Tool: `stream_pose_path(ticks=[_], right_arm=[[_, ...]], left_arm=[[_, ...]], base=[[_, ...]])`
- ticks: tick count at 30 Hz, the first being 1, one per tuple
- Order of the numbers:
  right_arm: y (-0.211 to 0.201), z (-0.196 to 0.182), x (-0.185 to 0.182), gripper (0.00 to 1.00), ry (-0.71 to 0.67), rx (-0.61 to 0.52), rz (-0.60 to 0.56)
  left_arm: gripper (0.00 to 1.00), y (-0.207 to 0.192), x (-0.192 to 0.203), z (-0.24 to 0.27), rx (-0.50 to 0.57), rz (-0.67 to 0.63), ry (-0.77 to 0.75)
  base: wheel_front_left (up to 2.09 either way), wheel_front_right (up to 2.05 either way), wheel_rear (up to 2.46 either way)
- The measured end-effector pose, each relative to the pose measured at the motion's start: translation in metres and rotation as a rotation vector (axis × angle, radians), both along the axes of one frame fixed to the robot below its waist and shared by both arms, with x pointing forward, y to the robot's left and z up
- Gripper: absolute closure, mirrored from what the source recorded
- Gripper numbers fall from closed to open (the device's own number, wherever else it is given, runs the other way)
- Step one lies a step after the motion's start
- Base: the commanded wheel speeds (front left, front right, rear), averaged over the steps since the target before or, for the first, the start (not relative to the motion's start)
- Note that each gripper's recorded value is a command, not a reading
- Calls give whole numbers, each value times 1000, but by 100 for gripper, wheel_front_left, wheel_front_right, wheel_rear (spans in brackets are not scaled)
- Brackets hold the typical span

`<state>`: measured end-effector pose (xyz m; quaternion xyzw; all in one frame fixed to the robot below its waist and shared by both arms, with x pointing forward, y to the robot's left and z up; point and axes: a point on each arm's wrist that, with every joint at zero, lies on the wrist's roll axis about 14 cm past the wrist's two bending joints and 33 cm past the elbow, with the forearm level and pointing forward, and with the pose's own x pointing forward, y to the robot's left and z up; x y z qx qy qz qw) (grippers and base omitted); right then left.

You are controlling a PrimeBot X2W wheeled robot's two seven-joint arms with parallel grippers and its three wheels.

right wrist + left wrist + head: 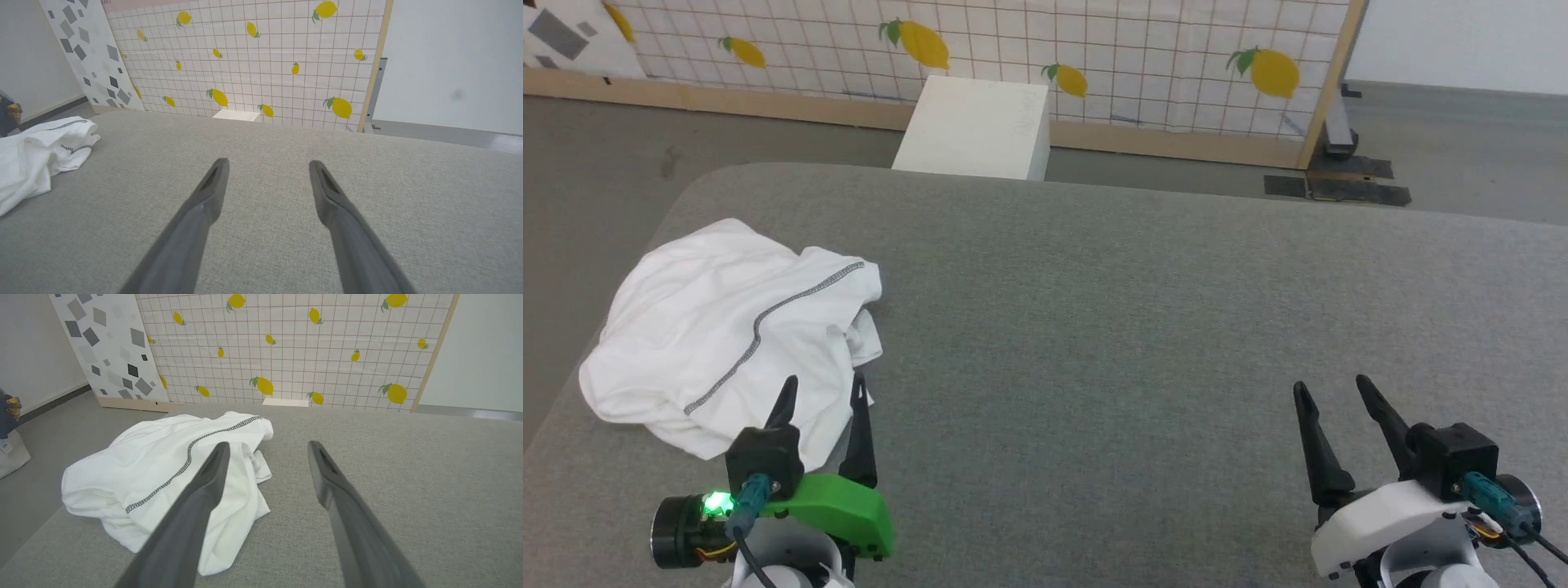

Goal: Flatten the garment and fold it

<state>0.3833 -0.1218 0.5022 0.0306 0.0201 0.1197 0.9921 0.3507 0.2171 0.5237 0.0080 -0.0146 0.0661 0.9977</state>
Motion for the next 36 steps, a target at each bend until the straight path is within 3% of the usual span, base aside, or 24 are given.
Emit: stream_pose_path(ticks=[36], right_arm=[[61,-19,14,0,34,77,162]], left_arm=[[0,53,-47,-8,-26,205,-20]], base=[[0,0,0]])
